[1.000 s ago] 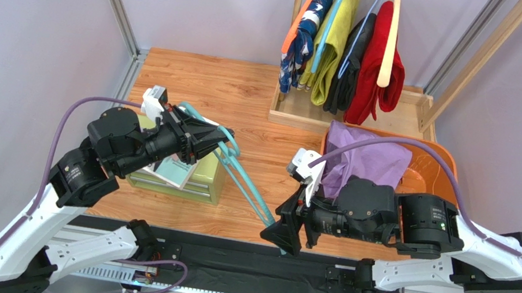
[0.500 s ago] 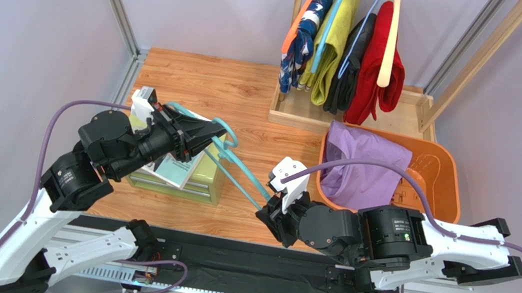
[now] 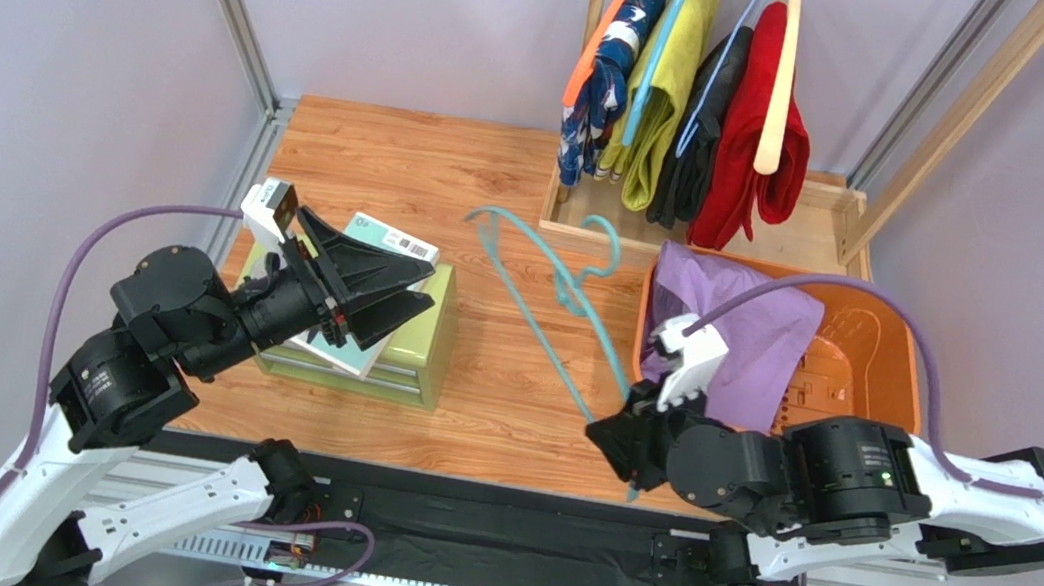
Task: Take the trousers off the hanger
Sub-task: Pass the hanger from the left arm to the right, then hang the hanger back to the clothesline with the right arm
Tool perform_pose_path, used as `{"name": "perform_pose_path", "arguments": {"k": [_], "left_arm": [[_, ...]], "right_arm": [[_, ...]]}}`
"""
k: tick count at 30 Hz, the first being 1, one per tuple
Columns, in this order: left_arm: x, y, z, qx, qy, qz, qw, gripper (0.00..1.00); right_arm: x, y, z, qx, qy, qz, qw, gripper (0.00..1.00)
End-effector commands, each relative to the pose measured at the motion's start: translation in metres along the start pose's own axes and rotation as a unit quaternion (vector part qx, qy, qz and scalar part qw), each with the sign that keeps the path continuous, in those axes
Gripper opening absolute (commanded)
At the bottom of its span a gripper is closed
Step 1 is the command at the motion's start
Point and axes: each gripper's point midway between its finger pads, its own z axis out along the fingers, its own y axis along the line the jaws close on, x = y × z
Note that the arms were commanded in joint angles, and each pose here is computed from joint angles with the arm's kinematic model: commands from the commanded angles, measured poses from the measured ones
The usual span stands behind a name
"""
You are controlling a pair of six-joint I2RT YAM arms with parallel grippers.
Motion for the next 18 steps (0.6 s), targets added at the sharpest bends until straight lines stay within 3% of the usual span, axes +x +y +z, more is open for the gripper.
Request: {"name": "perform_pose_path", "arguments": {"k": [1,5,10,18], "left_arm": [[0.007,-0.013,-0.013,0.035,0.017,0.054,0.998,0.7],[0.005,-0.008,-0.019,0.027,0.011,0.061,0.998,0.7],[0.007,-0.004,-0.017,0.02,0.018,0.062,0.998,0.68],[0.012,-0.006,-0.021,0.02,0.032,0.081,0.996,0.67]], "right_arm": [[0.012,-0.055,-0.014,0.074,-0.011,0.126,0.989,0.0],[0.015,-0.092,-0.027,0.111,-0.035,0.223,0.968,0.0],[0.023,-0.129,-0.028,0.164,-0.067,0.275,0.945,0.0],[-0.006,-0.173,-0.031,0.274,-0.164,0.286,0.903,0.0]]}}
